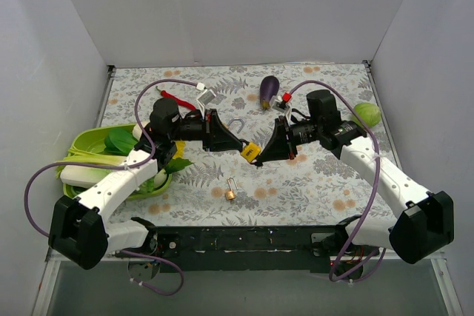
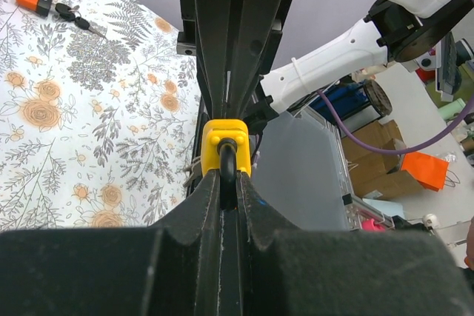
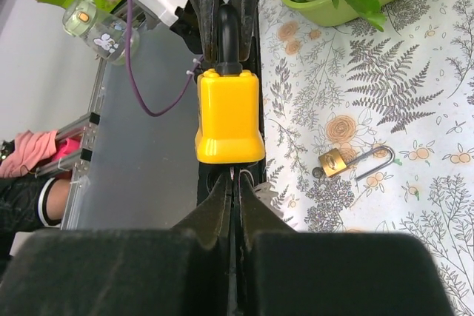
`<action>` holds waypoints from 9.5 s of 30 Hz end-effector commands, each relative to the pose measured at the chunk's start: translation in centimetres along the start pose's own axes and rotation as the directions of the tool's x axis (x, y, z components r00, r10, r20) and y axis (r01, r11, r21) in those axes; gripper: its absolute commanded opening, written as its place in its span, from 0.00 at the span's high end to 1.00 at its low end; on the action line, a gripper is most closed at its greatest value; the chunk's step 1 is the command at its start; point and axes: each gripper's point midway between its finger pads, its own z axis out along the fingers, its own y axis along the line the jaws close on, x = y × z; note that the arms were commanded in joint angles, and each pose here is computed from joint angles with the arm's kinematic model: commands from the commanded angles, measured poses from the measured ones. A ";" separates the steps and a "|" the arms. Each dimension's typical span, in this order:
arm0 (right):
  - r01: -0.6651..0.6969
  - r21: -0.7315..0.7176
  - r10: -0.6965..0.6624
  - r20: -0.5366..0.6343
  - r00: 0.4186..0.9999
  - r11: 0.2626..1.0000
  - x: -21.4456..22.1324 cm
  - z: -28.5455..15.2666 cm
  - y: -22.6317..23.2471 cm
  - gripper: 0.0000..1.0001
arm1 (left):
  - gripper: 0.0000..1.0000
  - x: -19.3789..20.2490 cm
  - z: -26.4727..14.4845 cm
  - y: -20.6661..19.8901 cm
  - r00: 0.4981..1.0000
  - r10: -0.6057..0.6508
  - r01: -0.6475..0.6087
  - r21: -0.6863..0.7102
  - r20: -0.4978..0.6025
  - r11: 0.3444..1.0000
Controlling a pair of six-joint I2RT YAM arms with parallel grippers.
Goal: Lock with the key
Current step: Lock the lock, then place the key at the center of the board, then adjust the lock, then place the lock at the center of the board.
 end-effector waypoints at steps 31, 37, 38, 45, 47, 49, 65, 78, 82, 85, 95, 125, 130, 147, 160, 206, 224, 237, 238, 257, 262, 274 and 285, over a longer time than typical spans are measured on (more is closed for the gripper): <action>-0.451 0.590 0.422 0.198 0.885 0.669 7.3 -12.1 -21.4 0.99 | 1.00 1.4 8.5 18.8 0.944 -0.218 0.155 -0.249 -0.249 0.956; -0.487 0.596 0.459 0.214 0.862 0.638 8.6 -12.7 -23.7 0.99 | 1.00 5.3 9.9 23.2 0.900 -0.270 0.165 -0.308 -0.341 0.937; -0.486 0.597 0.454 0.219 0.864 0.638 8.6 -12.7 -24.1 0.99 | 1.00 5.4 9.9 23.4 0.899 -0.270 0.162 -0.311 -0.344 0.937; -0.533 0.572 0.516 0.210 0.830 0.624 9.9 -12.2 -26.0 0.99 | 1.00 5.7 10.7 24.3 0.890 -0.268 0.174 -0.270 -0.369 0.947; -0.533 0.572 0.520 0.206 0.829 0.624 10.0 -12.2 -26.3 0.99 | 1.00 5.5 10.7 23.8 0.892 -0.268 0.182 -0.255 -0.364 0.950; -0.539 0.585 0.534 0.204 0.820 0.606 10.7 -12.3 -26.9 0.93 | 1.00 5.2 10.7 23.4 0.893 -0.268 0.184 -0.249 -0.361 0.951; -0.276 0.534 0.245 0.130 0.961 0.799 2.2 -13.3 -20.7 0.22 | 1.00 -3.2 7.1 11.3 0.934 -0.243 0.225 -0.097 -0.263 0.970; 0.602 0.414 -0.626 -0.095 0.774 0.683 -2.9 -7.2 -2.9 0.04 | 1.00 -3.1 0.9 -0.5 0.953 -0.188 0.247 0.245 -0.239 0.938; 0.677 0.373 -0.692 -0.116 0.712 0.634 -2.7 -4.8 -0.9 0.03 | 1.00 -2.9 0.6 -1.4 0.965 -0.130 0.193 0.283 -0.227 0.939; 0.701 0.367 -0.718 -0.114 0.687 0.612 -3.0 -3.8 -0.3 0.02 | 1.00 -2.6 0.4 -1.8 0.967 -0.137 0.199 0.304 -0.214 0.932; 0.734 0.396 -0.764 -0.112 0.635 0.552 -3.6 -2.3 0.5 0.02 | 1.00 -2.7 0.3 -1.8 0.950 -0.226 0.288 0.329 -0.214 0.899; 0.892 0.399 -0.919 -0.232 0.320 0.210 -1.4 -1.5 -0.6 0.17 | 1.00 -2.0 0.0 -2.7 0.933 -0.285 0.345 0.325 -0.220 0.880; 0.895 0.391 -0.922 -0.223 0.317 0.213 -1.5 -1.2 -0.5 0.21 | 1.00 -1.8 0.1 -3.0 0.931 -0.287 0.350 0.328 -0.225 0.878; 0.922 0.329 -0.926 -0.240 0.291 0.205 -0.6 -0.7 -0.8 0.44 | 1.00 -1.3 0.5 -3.4 0.927 -0.286 0.357 0.333 -0.243 0.873; 0.886 0.346 -0.906 -0.177 0.384 0.308 -1.7 0.0 -0.2 0.46 | 1.00 -0.5 1.0 -3.3 0.916 -0.306 0.382 0.330 -0.261 0.863; 0.355 0.518 -0.363 -0.091 0.927 0.778 -4.3 -2.6 -0.6 0.13 | 1.00 -2.0 1.3 3.3 0.903 -0.430 0.420 -0.224 0.003 0.879; 0.271 0.474 -0.233 -0.138 0.963 0.838 -3.5 1.1 -3.4 0.26 | 1.00 -0.4 2.3 3.6 0.862 -0.506 0.499 -0.234 0.034 0.834; 0.294 0.513 -0.231 -0.184 0.955 0.806 -1.9 1.3 -5.2 0.28 | 1.00 -0.8 2.6 3.8 0.846 -0.532 0.529 -0.214 0.048 0.821; 0.296 0.520 -0.232 -0.187 0.955 0.801 -1.8 1.2 -5.4 0.28 | 1.00 -0.8 2.6 3.8 0.845 -0.532 0.529 -0.214 0.049 0.821; 0.137 0.648 -0.072 -0.126 0.989 0.750 -1.0 -1.3 -9.1 0.99 | 0.02 -3.0 -0.9 8.7 0.847 -0.487 0.532 -0.358 0.216 0.767; 0.022 0.801 0.071 -0.079 0.994 0.598 0.7 -4.4 -14.2 0.99 | 0.02 -7.8 -5.1 12.3 0.910 -0.237 0.401 -0.579 0.339 0.710; -0.123 0.949 0.296 0.033 0.955 0.291 5.1 -6.1 -22.2 0.99 | 0.02 -11.7 -9.2 13.3 0.933 0.036 0.266 -0.754 0.358 0.600; -0.200 0.955 0.359 0.112 0.927 0.218 8.4 -5.2 -25.4 0.99 | 0.02 -10.2 -9.3 13.6 0.932 0.000 0.289 -0.746 0.362 0.599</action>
